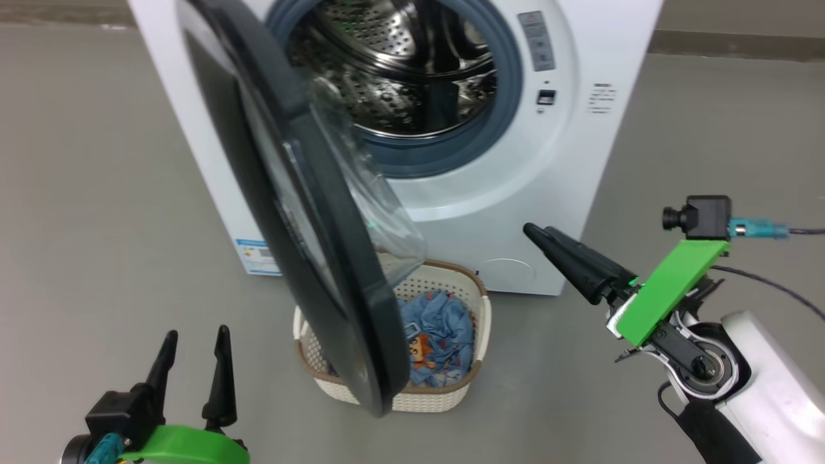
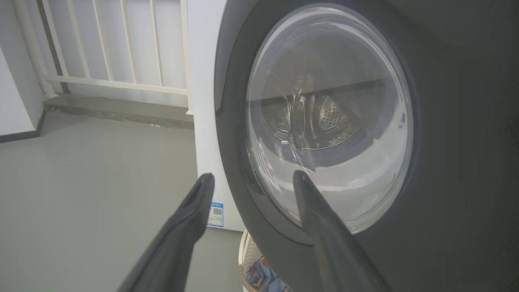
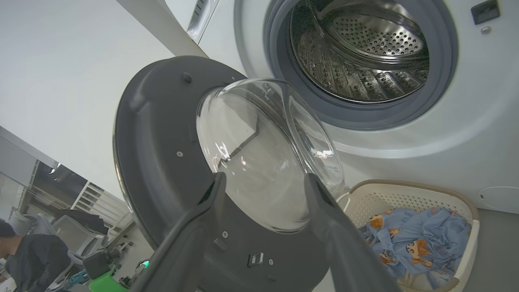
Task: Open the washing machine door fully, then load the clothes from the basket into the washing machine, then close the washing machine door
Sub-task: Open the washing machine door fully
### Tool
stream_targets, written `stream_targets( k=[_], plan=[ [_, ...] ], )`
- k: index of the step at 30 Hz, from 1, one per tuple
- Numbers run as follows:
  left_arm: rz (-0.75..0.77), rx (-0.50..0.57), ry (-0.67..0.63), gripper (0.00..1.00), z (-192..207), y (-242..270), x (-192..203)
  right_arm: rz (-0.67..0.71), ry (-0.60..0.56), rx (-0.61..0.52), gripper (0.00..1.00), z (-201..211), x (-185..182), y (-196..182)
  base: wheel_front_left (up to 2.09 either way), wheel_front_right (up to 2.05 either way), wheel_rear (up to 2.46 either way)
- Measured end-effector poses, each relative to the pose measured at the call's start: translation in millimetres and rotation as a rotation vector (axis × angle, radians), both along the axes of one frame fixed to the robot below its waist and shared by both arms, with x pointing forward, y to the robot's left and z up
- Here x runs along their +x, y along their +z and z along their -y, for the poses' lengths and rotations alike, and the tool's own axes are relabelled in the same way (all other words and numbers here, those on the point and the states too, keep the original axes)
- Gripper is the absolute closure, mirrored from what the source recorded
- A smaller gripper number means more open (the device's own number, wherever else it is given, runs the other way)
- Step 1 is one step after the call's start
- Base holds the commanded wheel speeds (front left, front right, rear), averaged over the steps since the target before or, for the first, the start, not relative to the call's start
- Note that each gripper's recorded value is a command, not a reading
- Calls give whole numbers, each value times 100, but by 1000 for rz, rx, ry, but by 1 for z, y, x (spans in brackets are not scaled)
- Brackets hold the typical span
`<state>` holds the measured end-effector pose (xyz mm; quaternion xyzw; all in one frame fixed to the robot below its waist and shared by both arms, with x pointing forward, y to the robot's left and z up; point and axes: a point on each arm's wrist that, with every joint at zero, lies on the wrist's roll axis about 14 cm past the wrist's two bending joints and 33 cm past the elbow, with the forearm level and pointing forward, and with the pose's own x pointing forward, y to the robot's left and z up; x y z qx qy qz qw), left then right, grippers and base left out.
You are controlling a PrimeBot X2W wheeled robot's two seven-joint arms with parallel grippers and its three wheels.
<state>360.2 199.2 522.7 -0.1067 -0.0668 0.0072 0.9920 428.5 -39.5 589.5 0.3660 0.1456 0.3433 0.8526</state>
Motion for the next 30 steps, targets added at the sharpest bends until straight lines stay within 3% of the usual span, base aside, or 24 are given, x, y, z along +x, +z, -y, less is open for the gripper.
stream_targets(
  k=[15, 23, 30],
  plan=[
    [7, -9, -63, 0, 23, 1, 13, 353, -426, -182, 0, 90, -9, -3, 0, 0, 0],
    [10, -10, -73, 0, 27, 2, 12, 407, -554, -345, 0, 130, -19, -25, 0, 0, 0],
    [17, -12, -80, 0, 29, 4, 12, 422, -617, -444, 0, 141, -33, -39, 0, 0, 0]
  ],
)
